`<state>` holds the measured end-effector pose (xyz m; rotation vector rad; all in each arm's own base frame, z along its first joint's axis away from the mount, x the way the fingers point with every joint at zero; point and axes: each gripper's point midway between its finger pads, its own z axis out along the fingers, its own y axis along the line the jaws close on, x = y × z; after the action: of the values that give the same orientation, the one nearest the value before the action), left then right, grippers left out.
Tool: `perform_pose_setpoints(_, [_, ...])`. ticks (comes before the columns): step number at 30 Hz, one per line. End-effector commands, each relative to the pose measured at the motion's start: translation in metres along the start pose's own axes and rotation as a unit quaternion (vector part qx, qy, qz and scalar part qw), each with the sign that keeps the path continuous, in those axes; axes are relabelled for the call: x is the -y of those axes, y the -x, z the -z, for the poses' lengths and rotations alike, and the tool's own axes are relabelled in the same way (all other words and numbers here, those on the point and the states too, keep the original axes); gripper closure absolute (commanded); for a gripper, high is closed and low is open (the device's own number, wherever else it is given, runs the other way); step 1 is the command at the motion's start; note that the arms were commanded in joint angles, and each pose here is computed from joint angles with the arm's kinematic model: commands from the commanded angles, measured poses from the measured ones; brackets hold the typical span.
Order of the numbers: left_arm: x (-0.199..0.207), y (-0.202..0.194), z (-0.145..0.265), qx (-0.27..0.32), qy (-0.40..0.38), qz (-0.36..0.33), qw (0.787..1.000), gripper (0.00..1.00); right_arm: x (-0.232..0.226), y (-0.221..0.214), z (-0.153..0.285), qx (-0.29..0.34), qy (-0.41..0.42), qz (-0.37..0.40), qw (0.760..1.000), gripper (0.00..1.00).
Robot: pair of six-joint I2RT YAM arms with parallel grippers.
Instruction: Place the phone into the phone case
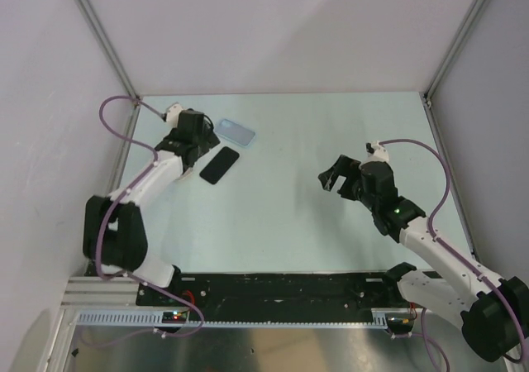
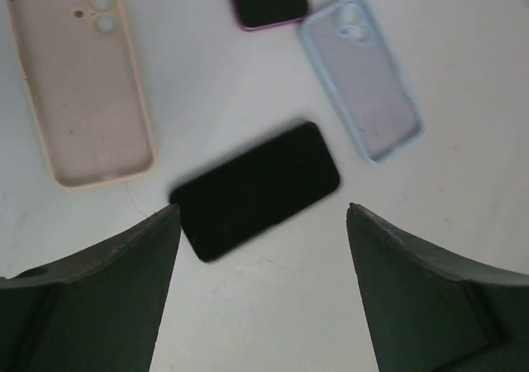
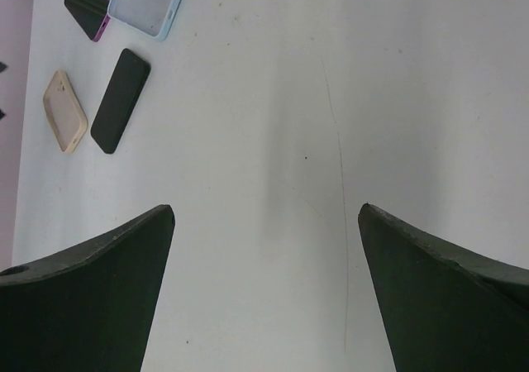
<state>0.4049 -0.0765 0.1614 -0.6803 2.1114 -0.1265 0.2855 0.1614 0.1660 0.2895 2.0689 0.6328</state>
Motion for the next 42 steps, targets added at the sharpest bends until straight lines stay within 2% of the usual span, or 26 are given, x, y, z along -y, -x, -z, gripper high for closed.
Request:
perform_pose_setpoints(1, [-0.039, 0.009, -0.035, -0.008, 0.080, 0.050, 0.995, 0.16, -0.011, 0.012, 0.001, 0.012, 0.023, 0.006, 1.000, 0.00])
perform_pose_setpoints(7, [-0.124, 0.012, -0.064, -0.024, 0.193, 0.120, 0.973, 0.25, -0.012, 0.004, -0.001, -0.006, 0.030, 0.017, 0.999, 0.00])
perform_pose_setpoints(11, [-0.152, 0.006, -0.080, -0.051, 0.226, 0.127, 0.965, 0.30, -0.011, 0.000, -0.007, -0.015, 0.031, 0.021, 0.999, 0.00])
perform_pose_setpoints(15, [-0.158, -0.006, -0.097, -0.087, 0.237, 0.115, 0.961, 0.35, -0.015, 0.001, -0.012, -0.014, 0.040, 0.019, 0.999, 0.00])
perform_pose_setpoints(21, [-0.161, -0.017, -0.103, -0.110, 0.246, 0.116, 0.956, 0.42, -0.020, 0.000, -0.015, -0.019, 0.054, 0.014, 0.998, 0.00])
perform_pose_setpoints(27, [-0.166, -0.031, -0.104, -0.136, 0.265, 0.126, 0.946, 0.54, -0.019, 0.000, -0.016, -0.024, 0.056, 0.012, 0.998, 0.00])
perform_pose_setpoints(31, [-0.169, -0.038, -0.102, -0.145, 0.277, 0.136, 0.940, 0.69, -0.018, 0.001, -0.015, -0.026, 0.059, 0.011, 0.998, 0.01])
perform_pose_setpoints(33, [-0.170, -0.039, -0.100, -0.146, 0.280, 0.136, 0.939, 0.81, -0.017, 0.001, -0.013, -0.026, 0.058, 0.012, 0.998, 0.02])
perform_pose_setpoints(35, [-0.169, -0.038, -0.098, -0.147, 0.276, 0.131, 0.941, 0.94, -0.017, 0.001, -0.013, -0.025, 0.058, 0.012, 0.998, 0.02])
perform_pose_setpoints(36, [-0.168, -0.035, -0.096, -0.144, 0.272, 0.129, 0.943, 0.97, -0.017, 0.001, -0.012, -0.026, 0.058, 0.011, 0.998, 0.02])
perform_pose_setpoints(42, [-0.148, -0.006, -0.061, -0.117, 0.221, 0.090, 0.964, 1.00, -0.020, 0.001, -0.011, -0.028, 0.065, 0.011, 0.997, 0.02])
